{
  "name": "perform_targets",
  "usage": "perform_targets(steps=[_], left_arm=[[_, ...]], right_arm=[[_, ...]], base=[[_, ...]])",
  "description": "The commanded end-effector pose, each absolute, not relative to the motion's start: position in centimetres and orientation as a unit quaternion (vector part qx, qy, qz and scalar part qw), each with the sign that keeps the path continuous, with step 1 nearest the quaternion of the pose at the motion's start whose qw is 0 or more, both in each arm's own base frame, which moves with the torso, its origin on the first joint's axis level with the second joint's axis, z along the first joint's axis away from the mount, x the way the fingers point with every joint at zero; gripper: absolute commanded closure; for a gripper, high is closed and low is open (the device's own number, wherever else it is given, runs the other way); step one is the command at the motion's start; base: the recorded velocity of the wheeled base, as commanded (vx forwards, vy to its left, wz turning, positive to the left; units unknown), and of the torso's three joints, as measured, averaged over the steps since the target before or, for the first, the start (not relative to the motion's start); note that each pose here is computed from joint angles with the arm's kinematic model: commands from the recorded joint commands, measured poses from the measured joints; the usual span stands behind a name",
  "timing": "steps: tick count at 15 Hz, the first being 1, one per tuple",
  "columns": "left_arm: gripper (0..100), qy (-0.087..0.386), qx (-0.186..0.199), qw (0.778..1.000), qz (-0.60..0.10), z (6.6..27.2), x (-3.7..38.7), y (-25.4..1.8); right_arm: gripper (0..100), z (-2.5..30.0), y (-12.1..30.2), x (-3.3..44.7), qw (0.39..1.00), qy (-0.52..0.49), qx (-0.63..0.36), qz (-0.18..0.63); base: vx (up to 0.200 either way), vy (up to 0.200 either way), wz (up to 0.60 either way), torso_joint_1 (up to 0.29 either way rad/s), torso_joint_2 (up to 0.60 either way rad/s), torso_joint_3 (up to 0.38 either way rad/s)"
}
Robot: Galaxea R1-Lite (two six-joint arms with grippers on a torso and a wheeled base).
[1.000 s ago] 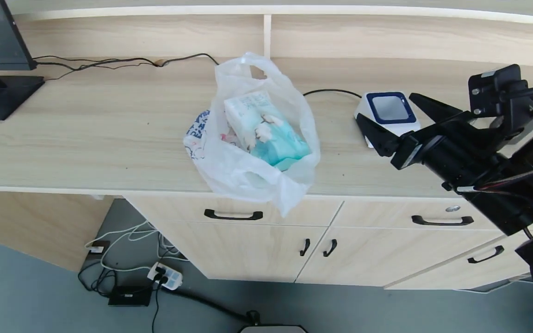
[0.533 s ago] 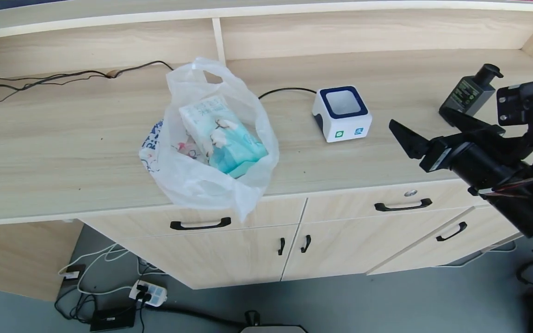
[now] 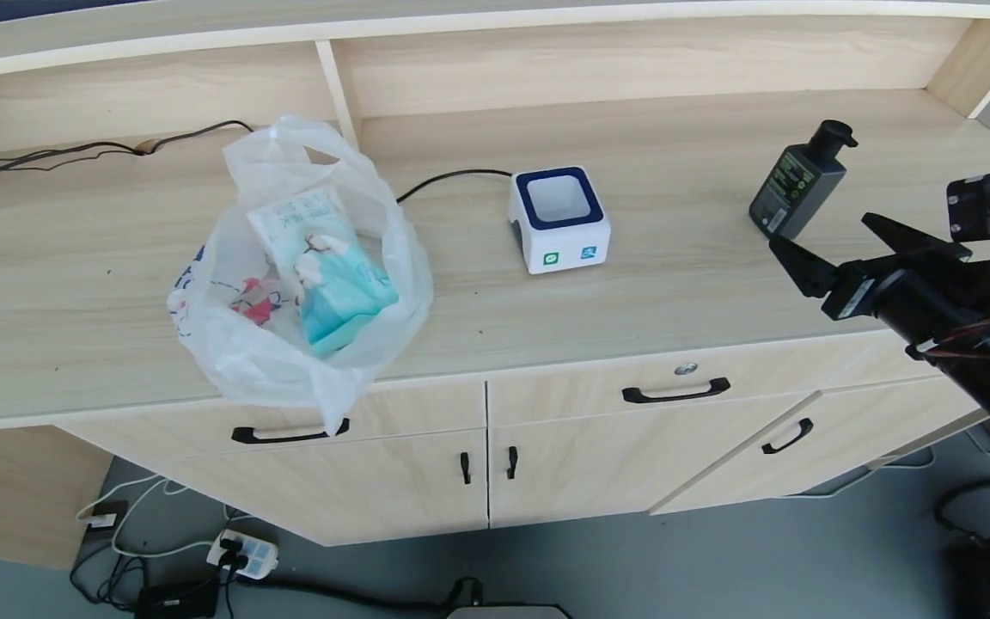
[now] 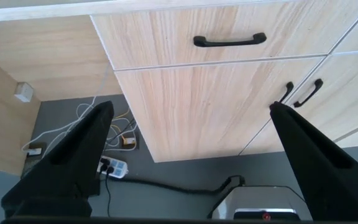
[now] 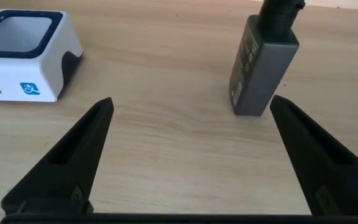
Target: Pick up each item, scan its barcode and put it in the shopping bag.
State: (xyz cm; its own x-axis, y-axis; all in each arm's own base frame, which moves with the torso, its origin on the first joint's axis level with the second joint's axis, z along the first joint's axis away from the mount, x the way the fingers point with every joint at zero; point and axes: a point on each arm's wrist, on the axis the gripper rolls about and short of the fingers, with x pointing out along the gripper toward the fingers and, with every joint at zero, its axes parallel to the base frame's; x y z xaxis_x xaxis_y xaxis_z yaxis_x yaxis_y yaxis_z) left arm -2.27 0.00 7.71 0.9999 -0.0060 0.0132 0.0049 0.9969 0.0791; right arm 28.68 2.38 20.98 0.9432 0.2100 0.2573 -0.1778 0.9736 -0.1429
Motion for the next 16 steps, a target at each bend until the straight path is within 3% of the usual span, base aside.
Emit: perform_targets(steps=[1,16], left_arm=[[0,-0.007,0.041,0.999,-0.003,7.7,-2.3,0.0],[0,-0.009,0.028,1.000,-0.003,7.7,-2.3,0.0]], right_arm=[[0,20.7,2.3,31.8,0.980,-0.151,-0.060,0.118],[0,19.4,0.9,39.1,0.978,-0.171,-0.024,0.118]], base=[[0.200,-0.200,0.00,0.002,0.00,0.002],[0.013,0.000,0.00,0.000,0.00,0.000]])
